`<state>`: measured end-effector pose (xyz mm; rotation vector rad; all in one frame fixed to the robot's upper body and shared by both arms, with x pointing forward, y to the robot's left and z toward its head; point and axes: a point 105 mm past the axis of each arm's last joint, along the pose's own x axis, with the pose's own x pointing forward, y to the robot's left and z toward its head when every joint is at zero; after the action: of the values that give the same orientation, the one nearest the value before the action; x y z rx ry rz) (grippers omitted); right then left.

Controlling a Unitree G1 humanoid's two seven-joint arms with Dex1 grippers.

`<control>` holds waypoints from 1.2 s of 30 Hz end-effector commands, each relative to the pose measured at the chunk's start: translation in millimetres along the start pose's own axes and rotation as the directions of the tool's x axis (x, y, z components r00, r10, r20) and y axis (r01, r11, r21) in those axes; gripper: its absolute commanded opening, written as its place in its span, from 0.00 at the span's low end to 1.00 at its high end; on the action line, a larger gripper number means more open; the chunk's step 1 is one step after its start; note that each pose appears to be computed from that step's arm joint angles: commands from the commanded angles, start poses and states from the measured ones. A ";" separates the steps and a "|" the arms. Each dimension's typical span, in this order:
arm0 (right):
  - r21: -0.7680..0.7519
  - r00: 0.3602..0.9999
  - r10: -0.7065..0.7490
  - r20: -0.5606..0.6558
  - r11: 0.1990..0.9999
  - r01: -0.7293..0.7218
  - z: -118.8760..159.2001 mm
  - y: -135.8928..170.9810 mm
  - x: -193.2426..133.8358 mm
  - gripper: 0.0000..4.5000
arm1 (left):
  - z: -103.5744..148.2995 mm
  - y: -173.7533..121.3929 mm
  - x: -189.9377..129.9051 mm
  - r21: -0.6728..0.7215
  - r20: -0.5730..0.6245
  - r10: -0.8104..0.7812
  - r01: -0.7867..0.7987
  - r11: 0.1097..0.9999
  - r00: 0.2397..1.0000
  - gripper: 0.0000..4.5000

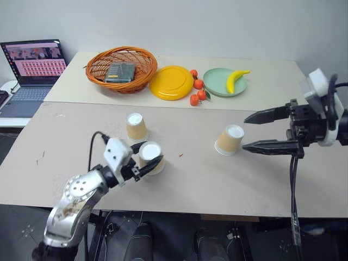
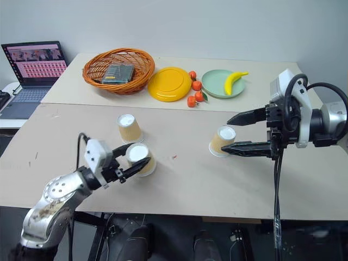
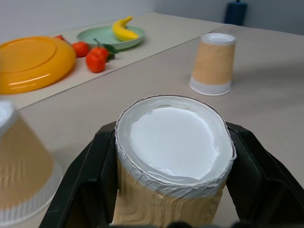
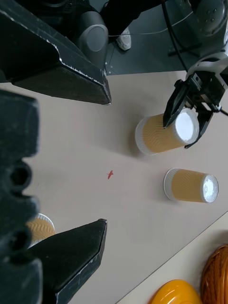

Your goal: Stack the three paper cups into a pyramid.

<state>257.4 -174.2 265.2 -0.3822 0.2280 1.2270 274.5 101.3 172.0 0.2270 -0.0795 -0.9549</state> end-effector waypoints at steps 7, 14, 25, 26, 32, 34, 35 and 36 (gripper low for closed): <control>-0.020 0.994 -0.070 0.080 0.997 0.072 3.4 15.6 2.1 1.00 | 51.0 -11.7 72.3 0.179 -0.014 -0.369 0.366 0.913 0.929 0.58; 0.000 0.986 -0.126 0.107 0.992 0.127 3.1 30.8 3.1 1.00 | 24.3 -19.7 107.8 0.186 -0.102 -0.493 0.503 0.844 0.864 0.58; 0.026 0.979 -0.185 0.086 0.983 0.184 2.4 38.5 -5.0 1.00 | -2.4 -32.4 112.8 0.147 -0.096 -0.537 0.546 0.825 0.838 0.58; 0.027 0.978 -0.188 0.084 0.982 0.187 2.6 38.3 -5.7 1.00 | -4.1 -33.5 112.9 0.144 -0.095 -0.538 0.546 0.825 0.838 0.58; 0.030 0.980 -0.190 0.059 0.982 0.188 2.7 39.4 -9.9 1.00 | -10.6 -34.0 115.1 0.120 -0.081 -0.514 0.520 0.846 0.854 0.58; 0.033 0.982 -0.185 0.047 0.982 0.184 1.3 40.7 -11.4 1.00 | -11.2 -34.1 115.1 0.117 -0.076 -0.509 0.514 0.849 0.858 0.78; 0.036 0.982 -0.183 0.035 0.983 0.182 -0.2 40.8 -12.6 1.00 | -11.1 -33.7 115.6 0.116 -0.070 -0.504 0.509 0.853 0.861 0.85; 0.039 0.983 -0.181 0.025 0.983 0.180 -1.8 40.8 -13.6 1.00 | -10.7 -33.3 116.3 0.113 -0.064 -0.499 0.504 0.856 0.864 0.94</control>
<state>217.5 -172.3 253.6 -0.3159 0.2090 1.0556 315.1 -9.7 141.1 0.4003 -0.0014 -1.4876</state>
